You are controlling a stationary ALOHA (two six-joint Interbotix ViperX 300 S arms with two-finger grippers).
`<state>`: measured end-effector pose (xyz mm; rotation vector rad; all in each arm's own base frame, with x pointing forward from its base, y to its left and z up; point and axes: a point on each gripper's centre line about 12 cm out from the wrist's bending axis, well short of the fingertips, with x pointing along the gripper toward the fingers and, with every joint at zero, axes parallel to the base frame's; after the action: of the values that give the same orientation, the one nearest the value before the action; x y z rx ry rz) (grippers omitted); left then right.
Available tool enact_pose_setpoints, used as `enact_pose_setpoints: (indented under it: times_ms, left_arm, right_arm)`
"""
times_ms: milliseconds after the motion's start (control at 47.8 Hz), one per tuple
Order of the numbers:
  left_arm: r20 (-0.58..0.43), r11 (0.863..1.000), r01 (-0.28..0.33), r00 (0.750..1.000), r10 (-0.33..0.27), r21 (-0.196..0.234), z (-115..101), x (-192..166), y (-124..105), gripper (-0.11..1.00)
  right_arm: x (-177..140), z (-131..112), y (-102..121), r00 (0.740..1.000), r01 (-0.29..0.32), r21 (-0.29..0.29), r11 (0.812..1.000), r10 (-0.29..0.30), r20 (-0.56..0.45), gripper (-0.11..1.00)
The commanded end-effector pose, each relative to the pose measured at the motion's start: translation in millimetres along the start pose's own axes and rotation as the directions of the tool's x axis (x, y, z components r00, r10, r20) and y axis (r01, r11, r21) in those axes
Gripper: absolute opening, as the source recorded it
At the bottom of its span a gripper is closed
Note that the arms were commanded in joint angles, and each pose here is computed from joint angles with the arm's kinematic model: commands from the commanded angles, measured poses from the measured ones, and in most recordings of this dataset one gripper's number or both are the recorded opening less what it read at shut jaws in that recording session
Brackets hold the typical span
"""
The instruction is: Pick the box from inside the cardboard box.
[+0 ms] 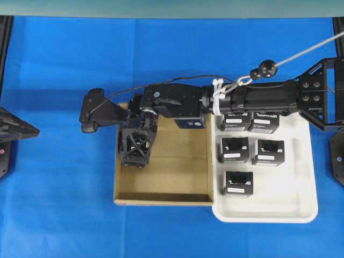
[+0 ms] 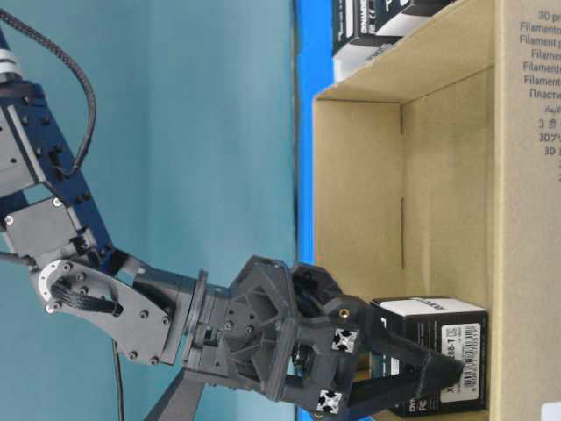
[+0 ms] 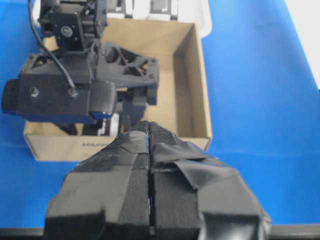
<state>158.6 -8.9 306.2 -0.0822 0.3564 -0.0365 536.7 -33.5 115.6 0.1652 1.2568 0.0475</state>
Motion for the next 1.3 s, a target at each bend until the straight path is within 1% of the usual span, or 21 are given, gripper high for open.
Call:
enact_pose_setpoints:
  times_ms: [0, 42, 147, 168, 398, 544, 649, 796, 921, 1068, 1152, 1277]
  left_arm:
    - [0.036, 1.000, -0.003, 0.999, 0.003, 0.001, 12.4, -3.5, -0.1, -0.07]
    - [0.037, 1.000, -0.003, 0.999, 0.003, 0.001, 12.5, -3.9, -0.1, -0.07]
    - [0.037, 1.000, -0.003, 0.999, 0.003, 0.001, 12.5, -3.9, -0.1, -0.07]
    - [0.037, 1.000, -0.003, 0.999, 0.003, 0.001, 12.5, -3.9, -0.1, -0.07]
    - [0.033, 1.000, -0.003, 0.999, 0.003, 0.002, 12.0, -3.9, -0.1, -0.07]
    - [0.033, 1.000, -0.005, 0.999, 0.005, 0.002, 12.0, -3.9, 0.2, -0.07]
    - [0.034, 1.000, -0.003, 0.999, 0.003, 0.002, 12.1, -4.2, -0.1, -0.07]
    - [0.039, 1.000, -0.003, 0.999, 0.003, -0.003, 12.9, -5.2, -0.1, -0.07]
    - [0.034, 1.000, -0.003, 0.999, 0.003, -0.007, 12.1, -4.2, -0.1, -0.07]
    - [0.036, 1.000, -0.003, 0.999, 0.003, -0.001, 12.2, -4.6, -0.1, -0.07]
    - [0.040, 1.000, -0.003, 0.999, 0.003, -0.001, 13.1, -5.5, -0.2, -0.07]
    - [0.040, 1.000, -0.003, 0.999, 0.003, -0.003, 13.1, -5.5, -0.2, -0.07]
  right_arm:
    - [3.2, -0.9, 8.9, 1.000, -0.007, -0.012, 1.000, 0.007, -0.002, 0.94]
    - [3.4, -0.8, 10.4, 1.000, -0.006, -0.016, 1.000, 0.006, -0.001, 0.87]
    - [2.8, 0.5, 13.9, 1.000, -0.009, -0.021, 1.000, 0.009, 0.007, 0.62]
    - [2.8, 0.7, 13.9, 1.000, -0.009, -0.021, 1.000, 0.009, 0.008, 0.60]
    - [-4.0, 2.9, 13.3, 1.000, -0.008, -0.023, 1.000, 0.008, 0.015, 0.60]
    - [-32.5, 10.6, 14.0, 0.999, -0.008, -0.024, 1.000, 0.010, 0.051, 0.60]
    - [-67.1, 17.1, 14.2, 0.997, -0.009, -0.026, 1.000, 0.012, 0.082, 0.60]
    - [-115.5, 19.6, 13.4, 0.996, -0.013, -0.031, 0.999, 0.016, 0.085, 0.60]
    - [-169.8, 23.7, 19.2, 0.994, -0.016, -0.050, 0.999, 0.022, 0.108, 0.60]
    - [-228.8, 24.8, 28.9, 0.991, -0.017, -0.078, 0.997, 0.028, 0.134, 0.60]
    - [-252.1, 22.2, 33.1, 0.991, -0.019, -0.091, 0.996, 0.031, 0.130, 0.60]
    - [-273.4, 15.1, 37.8, 0.995, -0.024, -0.106, 0.994, 0.034, 0.094, 0.60]
